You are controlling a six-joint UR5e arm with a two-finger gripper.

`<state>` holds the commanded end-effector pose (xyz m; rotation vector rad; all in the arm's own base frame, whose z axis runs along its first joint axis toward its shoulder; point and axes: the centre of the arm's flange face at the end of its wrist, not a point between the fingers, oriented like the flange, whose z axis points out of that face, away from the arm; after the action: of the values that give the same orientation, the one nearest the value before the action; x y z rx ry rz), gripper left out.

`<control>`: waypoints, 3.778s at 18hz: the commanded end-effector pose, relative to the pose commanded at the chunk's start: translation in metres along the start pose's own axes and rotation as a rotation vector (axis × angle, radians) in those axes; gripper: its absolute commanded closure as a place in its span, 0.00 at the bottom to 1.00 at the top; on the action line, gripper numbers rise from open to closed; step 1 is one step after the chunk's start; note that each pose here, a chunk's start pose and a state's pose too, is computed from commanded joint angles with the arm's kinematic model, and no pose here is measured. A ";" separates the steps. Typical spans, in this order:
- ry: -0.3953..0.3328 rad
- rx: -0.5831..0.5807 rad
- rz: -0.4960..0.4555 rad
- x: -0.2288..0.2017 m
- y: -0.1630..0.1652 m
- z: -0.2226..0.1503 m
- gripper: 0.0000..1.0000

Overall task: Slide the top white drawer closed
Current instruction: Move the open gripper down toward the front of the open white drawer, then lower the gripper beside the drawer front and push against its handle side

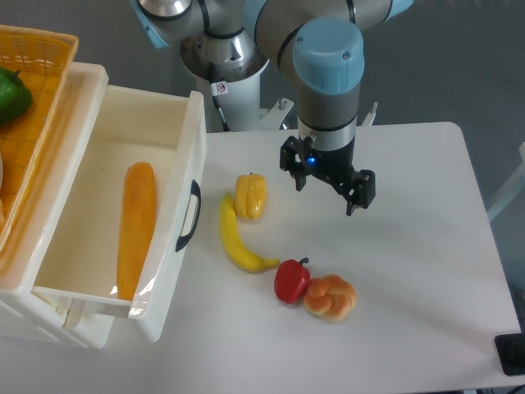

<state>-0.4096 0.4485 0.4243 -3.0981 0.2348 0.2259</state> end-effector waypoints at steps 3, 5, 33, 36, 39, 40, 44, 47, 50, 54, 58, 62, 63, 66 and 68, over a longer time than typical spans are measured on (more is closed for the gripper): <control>-0.003 0.003 0.011 -0.002 -0.007 0.002 0.00; 0.005 -0.003 -0.019 -0.006 -0.010 0.009 0.00; 0.303 -0.060 -0.436 0.049 -0.070 0.104 0.00; 0.331 -0.070 -0.430 0.056 -0.073 0.106 0.00; 0.337 -0.074 -0.424 0.057 -0.075 0.111 0.00; 0.341 -0.070 -0.421 0.058 -0.076 0.111 0.00; 0.345 -0.075 -0.420 0.059 -0.077 0.114 0.00; 0.346 -0.074 -0.405 0.065 -0.083 0.114 0.00; 0.346 -0.074 -0.398 0.069 -0.086 0.112 0.00; 0.346 -0.077 -0.391 0.072 -0.089 0.113 0.00; 0.346 -0.075 -0.387 0.075 -0.091 0.111 0.00; 0.343 -0.071 -0.382 0.076 -0.092 0.108 0.00; 0.343 -0.069 -0.382 0.076 -0.092 0.107 0.00; 0.343 -0.064 -0.375 0.080 -0.094 0.104 0.00; 0.348 -0.058 -0.373 0.081 -0.095 0.103 0.00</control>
<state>-0.3308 0.5347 0.3121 -3.1363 -0.3499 -0.3208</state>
